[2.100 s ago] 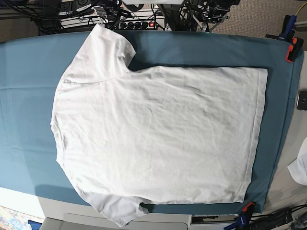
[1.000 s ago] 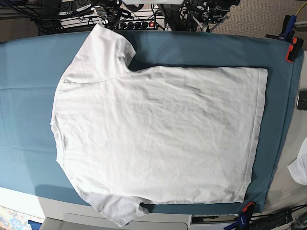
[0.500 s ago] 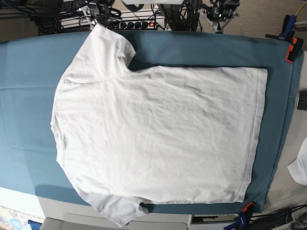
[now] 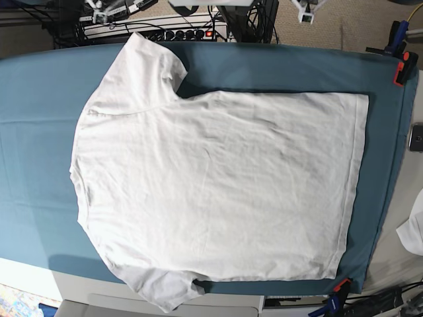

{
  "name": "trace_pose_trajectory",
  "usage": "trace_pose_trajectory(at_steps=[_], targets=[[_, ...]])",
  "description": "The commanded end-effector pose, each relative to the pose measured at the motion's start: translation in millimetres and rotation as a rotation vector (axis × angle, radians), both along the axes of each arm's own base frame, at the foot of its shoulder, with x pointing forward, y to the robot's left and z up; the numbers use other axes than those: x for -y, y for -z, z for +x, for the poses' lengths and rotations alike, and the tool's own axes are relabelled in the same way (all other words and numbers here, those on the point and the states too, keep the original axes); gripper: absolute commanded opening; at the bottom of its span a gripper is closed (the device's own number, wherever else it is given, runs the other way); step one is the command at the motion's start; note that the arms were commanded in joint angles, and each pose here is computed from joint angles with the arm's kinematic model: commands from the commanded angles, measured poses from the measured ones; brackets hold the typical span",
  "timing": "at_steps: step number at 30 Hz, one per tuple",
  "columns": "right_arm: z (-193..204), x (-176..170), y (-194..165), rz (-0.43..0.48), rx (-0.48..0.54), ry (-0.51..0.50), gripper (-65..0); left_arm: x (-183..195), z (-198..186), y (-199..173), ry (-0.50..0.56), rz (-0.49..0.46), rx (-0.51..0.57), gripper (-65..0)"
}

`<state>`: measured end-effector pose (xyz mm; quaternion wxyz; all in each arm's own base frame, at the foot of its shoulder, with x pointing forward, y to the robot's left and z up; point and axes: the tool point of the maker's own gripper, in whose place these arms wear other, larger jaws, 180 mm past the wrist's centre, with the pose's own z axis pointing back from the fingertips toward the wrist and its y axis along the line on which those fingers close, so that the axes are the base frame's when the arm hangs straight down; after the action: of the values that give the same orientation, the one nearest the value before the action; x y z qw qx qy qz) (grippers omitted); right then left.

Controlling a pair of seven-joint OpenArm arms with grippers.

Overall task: Fold the T-shirt properly
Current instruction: 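Move the right gripper down to the shirt's shoulder corner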

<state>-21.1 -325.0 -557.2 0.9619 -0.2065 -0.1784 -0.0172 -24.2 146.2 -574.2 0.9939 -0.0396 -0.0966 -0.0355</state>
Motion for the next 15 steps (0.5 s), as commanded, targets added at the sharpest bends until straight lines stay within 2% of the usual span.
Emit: trace_pose_trajectory(at_steps=[1,4,9,12,15], targets=[[3,12,-16,-0.032,0.035,-0.021,-65.0,-4,-1,-12,0.022,0.004,0.029,-62.6],[14,20,-54,-0.069,0.111,-0.063,-65.0,-10,8,-46,0.071,0.015,0.113,-62.6],[49,24,-126,-0.123,0.283,-0.112,-65.0,-23,38,-111,0.082,0.036,0.273,-62.6],[78,30,-175,-0.145,0.418,-0.092,-65.0,-26,60,-148,0.105,0.040,0.364,-62.6],[103,42,-222,-0.175,0.532,-0.033,-65.0,-18,73,-174,0.165,0.013,0.407,-62.6]])
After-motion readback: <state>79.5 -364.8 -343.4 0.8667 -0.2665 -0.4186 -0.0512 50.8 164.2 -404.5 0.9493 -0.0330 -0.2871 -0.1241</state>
